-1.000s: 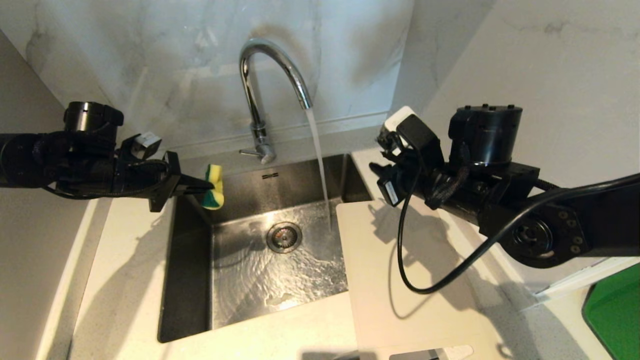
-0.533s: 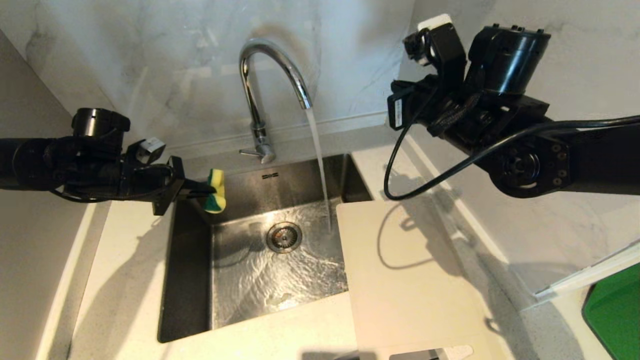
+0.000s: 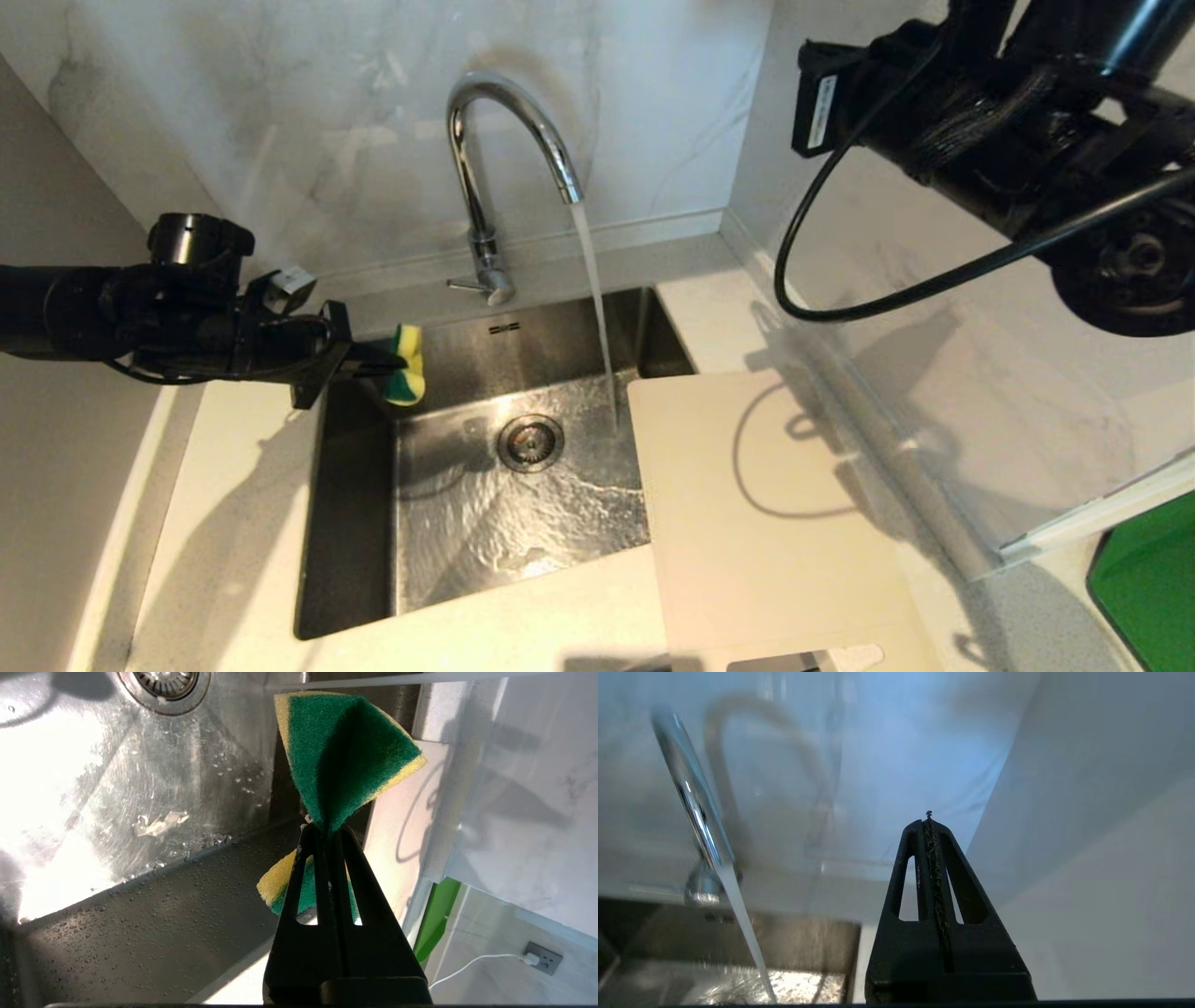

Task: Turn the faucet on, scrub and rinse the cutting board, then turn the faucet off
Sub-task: Put down the cleaning cloth

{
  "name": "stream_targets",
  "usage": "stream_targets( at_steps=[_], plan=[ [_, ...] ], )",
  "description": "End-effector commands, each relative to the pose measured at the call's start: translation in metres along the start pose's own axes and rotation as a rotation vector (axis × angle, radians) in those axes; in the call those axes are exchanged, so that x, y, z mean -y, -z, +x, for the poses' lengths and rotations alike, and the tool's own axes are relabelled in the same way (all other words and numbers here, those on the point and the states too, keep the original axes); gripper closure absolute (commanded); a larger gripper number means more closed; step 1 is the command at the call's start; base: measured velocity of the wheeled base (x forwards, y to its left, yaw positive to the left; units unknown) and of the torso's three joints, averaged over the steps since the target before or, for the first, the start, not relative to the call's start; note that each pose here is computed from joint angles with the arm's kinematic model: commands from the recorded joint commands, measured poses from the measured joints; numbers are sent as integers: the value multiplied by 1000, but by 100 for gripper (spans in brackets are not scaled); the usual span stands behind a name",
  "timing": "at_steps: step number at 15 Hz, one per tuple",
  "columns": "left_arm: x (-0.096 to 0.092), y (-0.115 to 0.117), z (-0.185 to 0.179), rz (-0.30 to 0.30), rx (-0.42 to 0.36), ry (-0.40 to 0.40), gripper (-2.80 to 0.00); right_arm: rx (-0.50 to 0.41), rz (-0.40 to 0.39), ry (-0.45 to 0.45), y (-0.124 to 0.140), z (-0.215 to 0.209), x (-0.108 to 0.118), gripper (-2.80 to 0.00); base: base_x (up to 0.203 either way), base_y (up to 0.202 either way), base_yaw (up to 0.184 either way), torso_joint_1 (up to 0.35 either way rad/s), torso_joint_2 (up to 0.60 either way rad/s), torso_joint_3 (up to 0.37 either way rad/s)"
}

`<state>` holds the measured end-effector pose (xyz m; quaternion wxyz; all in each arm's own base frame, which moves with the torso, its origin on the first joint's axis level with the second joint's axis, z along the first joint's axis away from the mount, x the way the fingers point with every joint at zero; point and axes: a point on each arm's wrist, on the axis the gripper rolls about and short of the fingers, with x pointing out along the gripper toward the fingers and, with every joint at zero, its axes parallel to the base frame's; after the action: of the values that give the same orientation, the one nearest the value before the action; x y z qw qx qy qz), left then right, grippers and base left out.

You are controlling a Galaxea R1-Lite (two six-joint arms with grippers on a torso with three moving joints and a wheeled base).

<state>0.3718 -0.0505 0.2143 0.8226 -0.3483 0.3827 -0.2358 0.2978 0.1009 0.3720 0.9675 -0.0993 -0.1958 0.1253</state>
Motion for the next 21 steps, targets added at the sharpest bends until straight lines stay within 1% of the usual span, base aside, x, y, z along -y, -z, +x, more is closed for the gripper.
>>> stream_targets(
  at_steps=[1,2,5,8,10,14,16,17,19,21],
  plan=[
    [-2,1,3,-8,-11,0,0,84,2,18,-41,-40,11,0,0,0,0,0,0,0],
    [-3,1,4,-9,-11,-1,0,85,2,19,-45,-54,12,0,0,0,0,0,0,0],
    [-5,1,6,-13,-16,-6,0,62,2,12,-46,-98,14,0,0,0,0,0,0,0],
    [-7,1,8,-13,-18,-9,0,13,6,-1,-33,-139,11,0,0,0,0,0,0,0],
    [-7,1,8,-14,-19,-10,0,-5,28,-1,-26,-165,11,0,0,0,0,0,0,0],
    [-14,2,16,-22,-35,-20,0,4,33,47,-21,-213,17,0,0,0,0,0,0,0],
    [-16,2,19,-25,-41,-24,0,27,79,39,-21,-231,17,0,0,0,0,0,0,0],
    [-15,2,18,-24,-41,-23,0,22,93,40,-17,-240,16,0,0,0,0,0,0,0],
    [-14,2,17,-23,-38,-21,0,13,87,56,-7,-260,15,0,0,0,0,0,0,0],
    [-14,2,17,-22,-37,-20,0,7,69,106,0,-276,15,0,0,0,0,0,0,0]
  ],
)
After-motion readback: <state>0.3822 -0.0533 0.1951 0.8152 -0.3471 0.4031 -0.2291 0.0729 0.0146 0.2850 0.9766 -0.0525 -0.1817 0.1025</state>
